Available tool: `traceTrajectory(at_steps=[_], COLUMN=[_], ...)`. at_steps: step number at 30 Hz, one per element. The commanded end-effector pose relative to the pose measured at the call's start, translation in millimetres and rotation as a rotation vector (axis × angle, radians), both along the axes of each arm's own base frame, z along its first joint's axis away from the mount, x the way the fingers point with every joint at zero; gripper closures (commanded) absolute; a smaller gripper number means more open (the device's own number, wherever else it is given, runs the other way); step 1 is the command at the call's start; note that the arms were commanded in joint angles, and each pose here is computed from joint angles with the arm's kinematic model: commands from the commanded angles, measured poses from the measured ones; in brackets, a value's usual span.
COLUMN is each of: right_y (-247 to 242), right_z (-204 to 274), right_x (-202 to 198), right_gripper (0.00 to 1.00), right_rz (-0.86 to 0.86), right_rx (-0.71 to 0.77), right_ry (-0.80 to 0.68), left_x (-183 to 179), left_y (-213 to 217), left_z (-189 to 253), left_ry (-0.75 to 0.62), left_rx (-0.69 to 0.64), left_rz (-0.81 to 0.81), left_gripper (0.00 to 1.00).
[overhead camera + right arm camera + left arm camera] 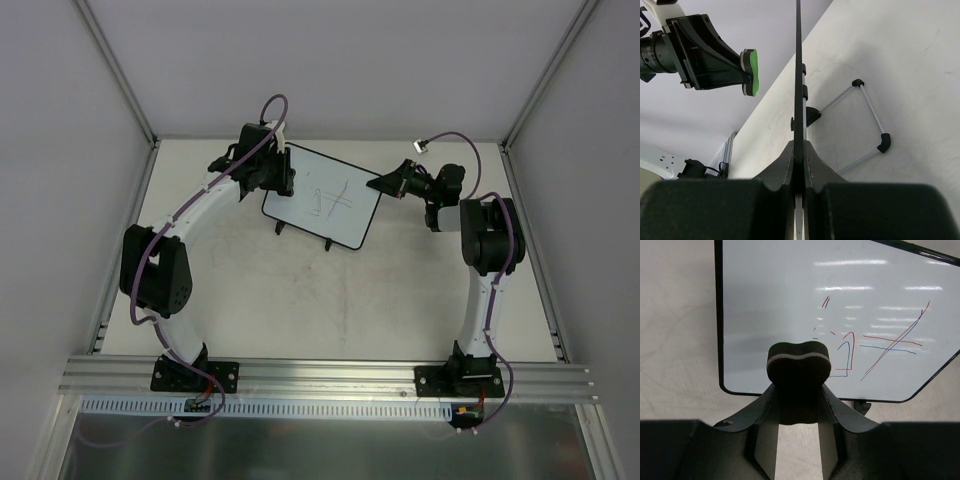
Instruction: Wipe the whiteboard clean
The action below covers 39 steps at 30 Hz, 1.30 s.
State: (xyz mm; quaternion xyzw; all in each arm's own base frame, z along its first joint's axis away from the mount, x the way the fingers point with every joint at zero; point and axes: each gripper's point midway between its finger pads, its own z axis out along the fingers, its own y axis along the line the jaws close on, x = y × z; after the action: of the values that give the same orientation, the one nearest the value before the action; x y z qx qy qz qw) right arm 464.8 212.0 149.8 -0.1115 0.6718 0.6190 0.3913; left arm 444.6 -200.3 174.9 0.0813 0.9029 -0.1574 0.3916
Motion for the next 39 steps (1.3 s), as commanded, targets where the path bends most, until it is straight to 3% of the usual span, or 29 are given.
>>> traceTrajectory(at_steps=[1, 27, 39], right_y=[3.9, -0.3, 2.1], right_z=[50.1, 49.8, 50.6], right_x=[-5.5, -8.1, -11.6], right_gripper=[1.00, 1.00, 1.00], right_rz=[0.012, -0.059, -0.063], right_rx=[0.027, 0.007, -0.004], right_ry=[-0.297, -0.277, -0.262], left_x=[-1.5, 42.5, 58.6], left_y=[-1.0, -52.4, -60.1], left_z=[14.2, 15.2, -9.7], left_ry=[-0.022, -0.074, -0.038], left_rx=[-0.030, -0.030, 0.003], left_rz=[-0.011, -0.143, -0.154], left_gripper=[1.00, 1.00, 1.00])
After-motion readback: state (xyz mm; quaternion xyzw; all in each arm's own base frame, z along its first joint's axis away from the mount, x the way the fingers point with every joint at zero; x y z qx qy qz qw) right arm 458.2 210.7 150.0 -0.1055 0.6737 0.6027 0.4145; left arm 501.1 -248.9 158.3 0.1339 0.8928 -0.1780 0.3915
